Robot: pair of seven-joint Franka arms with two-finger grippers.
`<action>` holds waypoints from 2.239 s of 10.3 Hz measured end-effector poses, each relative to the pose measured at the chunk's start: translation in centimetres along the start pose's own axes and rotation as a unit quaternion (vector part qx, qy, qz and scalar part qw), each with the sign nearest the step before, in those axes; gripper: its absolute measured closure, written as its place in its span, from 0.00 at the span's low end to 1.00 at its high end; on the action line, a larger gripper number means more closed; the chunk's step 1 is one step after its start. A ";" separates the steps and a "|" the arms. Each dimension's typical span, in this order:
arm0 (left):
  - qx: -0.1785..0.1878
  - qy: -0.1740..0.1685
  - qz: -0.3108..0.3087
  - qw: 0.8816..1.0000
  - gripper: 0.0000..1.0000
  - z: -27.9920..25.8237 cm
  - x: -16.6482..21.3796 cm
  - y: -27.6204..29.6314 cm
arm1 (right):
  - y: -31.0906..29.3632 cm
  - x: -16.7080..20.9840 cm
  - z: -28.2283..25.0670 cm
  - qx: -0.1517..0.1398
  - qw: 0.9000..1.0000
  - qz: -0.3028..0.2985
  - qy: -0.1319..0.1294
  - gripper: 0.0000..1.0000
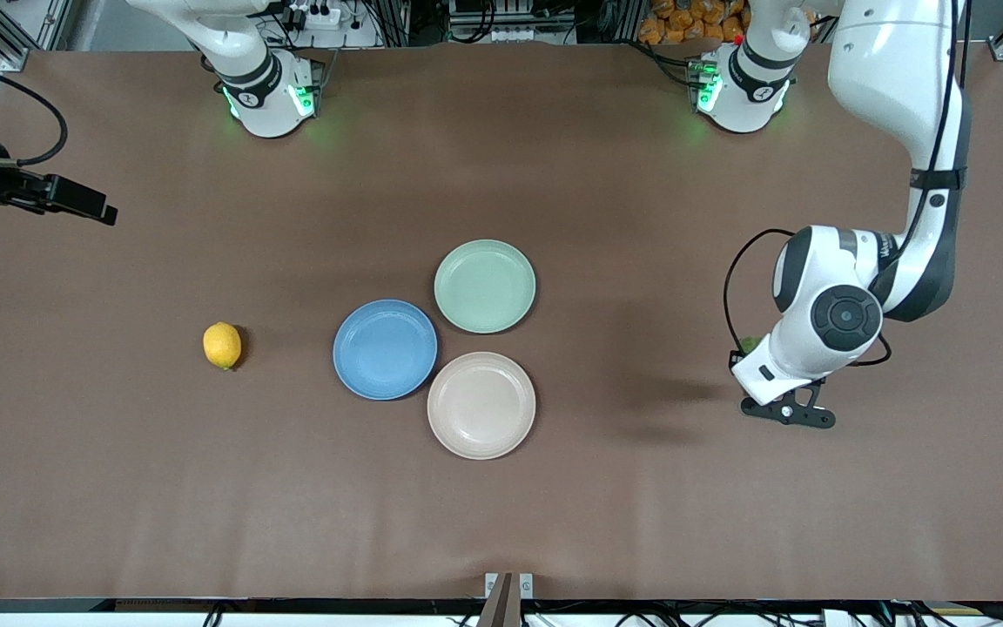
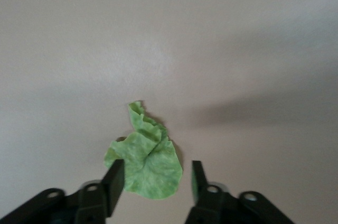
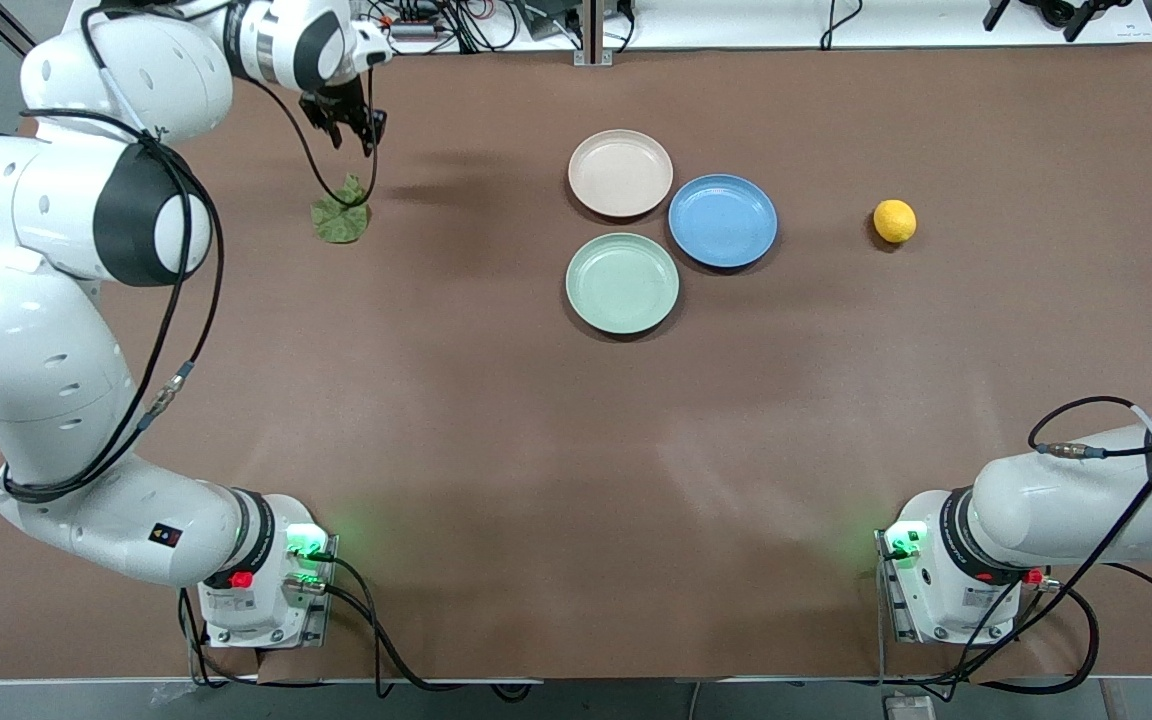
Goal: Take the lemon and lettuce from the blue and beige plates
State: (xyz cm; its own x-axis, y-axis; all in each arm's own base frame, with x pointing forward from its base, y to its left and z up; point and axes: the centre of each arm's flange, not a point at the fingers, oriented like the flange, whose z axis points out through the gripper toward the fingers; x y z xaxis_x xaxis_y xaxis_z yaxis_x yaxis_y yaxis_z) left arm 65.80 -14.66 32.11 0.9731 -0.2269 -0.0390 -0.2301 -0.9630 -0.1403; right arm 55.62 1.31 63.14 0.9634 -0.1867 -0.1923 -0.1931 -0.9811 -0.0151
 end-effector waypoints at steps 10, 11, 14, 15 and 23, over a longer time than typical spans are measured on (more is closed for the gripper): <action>-0.024 -0.004 -0.032 0.999 0.00 -28.8 -9.8 -5.3 | 0.0 -0.6 1.0 -0.004 1.000 -0.001 0.017 0.00; -0.026 -0.002 -0.034 0.999 0.00 -30.2 -11.1 -5.7 | 0.0 -0.6 1.0 -0.004 1.000 -0.001 0.016 0.00; -0.057 0.013 -0.051 0.997 0.00 -32.9 -13.9 -7.8 | 0.0 -0.6 1.1 -0.004 1.000 -0.001 0.016 0.00; -0.066 0.013 -0.058 0.996 0.00 -33.0 -14.3 -8.5 | 0.0 -0.6 1.1 -0.004 1.000 -0.001 0.015 0.00; -0.069 0.009 -0.073 0.995 0.00 -32.5 -14.5 -10.1 | 0.0 -0.6 1.1 -0.004 1.000 -0.001 0.015 0.00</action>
State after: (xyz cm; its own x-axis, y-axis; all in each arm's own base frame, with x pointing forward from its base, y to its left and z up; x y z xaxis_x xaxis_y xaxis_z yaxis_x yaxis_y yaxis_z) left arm 54.19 -6.36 66.23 0.9964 -0.0844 -0.0104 -0.0844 -0.9964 -0.0062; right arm 54.85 1.51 62.13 0.9692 -0.1856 -0.1618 -0.1893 -0.9819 -0.0071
